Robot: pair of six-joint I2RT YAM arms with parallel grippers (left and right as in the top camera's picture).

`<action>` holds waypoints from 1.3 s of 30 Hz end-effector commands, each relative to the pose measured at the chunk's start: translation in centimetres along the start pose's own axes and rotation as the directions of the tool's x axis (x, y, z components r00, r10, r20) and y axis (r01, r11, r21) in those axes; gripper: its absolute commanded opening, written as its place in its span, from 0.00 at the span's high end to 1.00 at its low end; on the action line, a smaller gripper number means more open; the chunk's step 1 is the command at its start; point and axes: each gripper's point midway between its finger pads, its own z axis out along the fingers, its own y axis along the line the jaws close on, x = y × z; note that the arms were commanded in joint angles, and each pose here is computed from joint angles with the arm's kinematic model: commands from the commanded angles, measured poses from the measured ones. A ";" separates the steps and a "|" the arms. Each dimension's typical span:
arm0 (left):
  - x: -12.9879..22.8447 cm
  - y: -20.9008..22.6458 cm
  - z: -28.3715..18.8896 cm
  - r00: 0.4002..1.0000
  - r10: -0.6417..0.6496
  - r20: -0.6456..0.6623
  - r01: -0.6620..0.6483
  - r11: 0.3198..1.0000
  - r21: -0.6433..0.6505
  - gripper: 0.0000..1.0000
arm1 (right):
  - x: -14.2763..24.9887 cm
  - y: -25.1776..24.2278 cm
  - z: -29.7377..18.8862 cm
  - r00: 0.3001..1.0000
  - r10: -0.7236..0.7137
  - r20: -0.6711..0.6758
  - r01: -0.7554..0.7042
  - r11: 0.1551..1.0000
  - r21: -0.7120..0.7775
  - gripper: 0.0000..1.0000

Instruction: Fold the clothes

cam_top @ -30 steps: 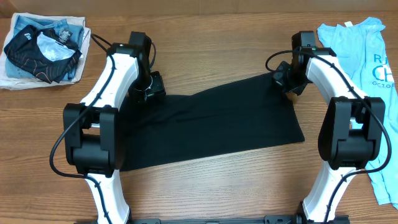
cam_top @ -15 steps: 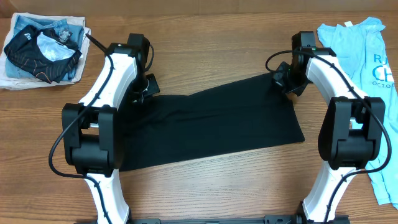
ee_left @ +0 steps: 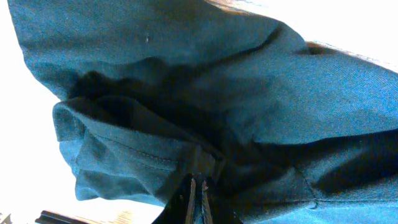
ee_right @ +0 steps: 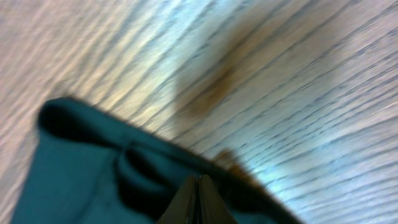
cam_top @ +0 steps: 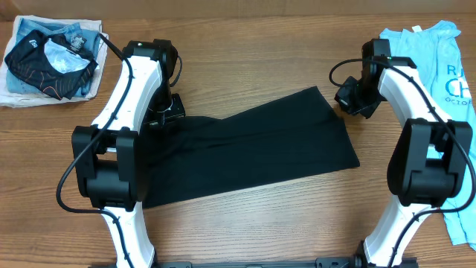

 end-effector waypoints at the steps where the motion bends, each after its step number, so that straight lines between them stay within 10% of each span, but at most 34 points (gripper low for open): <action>1: -0.6 0.3 -0.5 1.000 -0.003 0.026 0.003 1.000 -0.012 0.92 | 0.3 2.3 -2.7 0.998 -0.056 0.015 0.058 0.991 -0.124 0.96; 11: -0.9 0.1 -0.5 0.999 -0.003 0.034 0.003 1.000 -0.004 0.90 | 2.2 4.0 -2.4 0.970 -0.243 0.001 0.241 0.961 -0.138 0.54; 39: -0.8 0.1 -0.5 0.999 0.013 0.033 -0.013 1.000 -0.004 0.89 | 2.3 4.4 0.8 0.912 -0.410 0.013 0.410 0.910 -0.060 0.55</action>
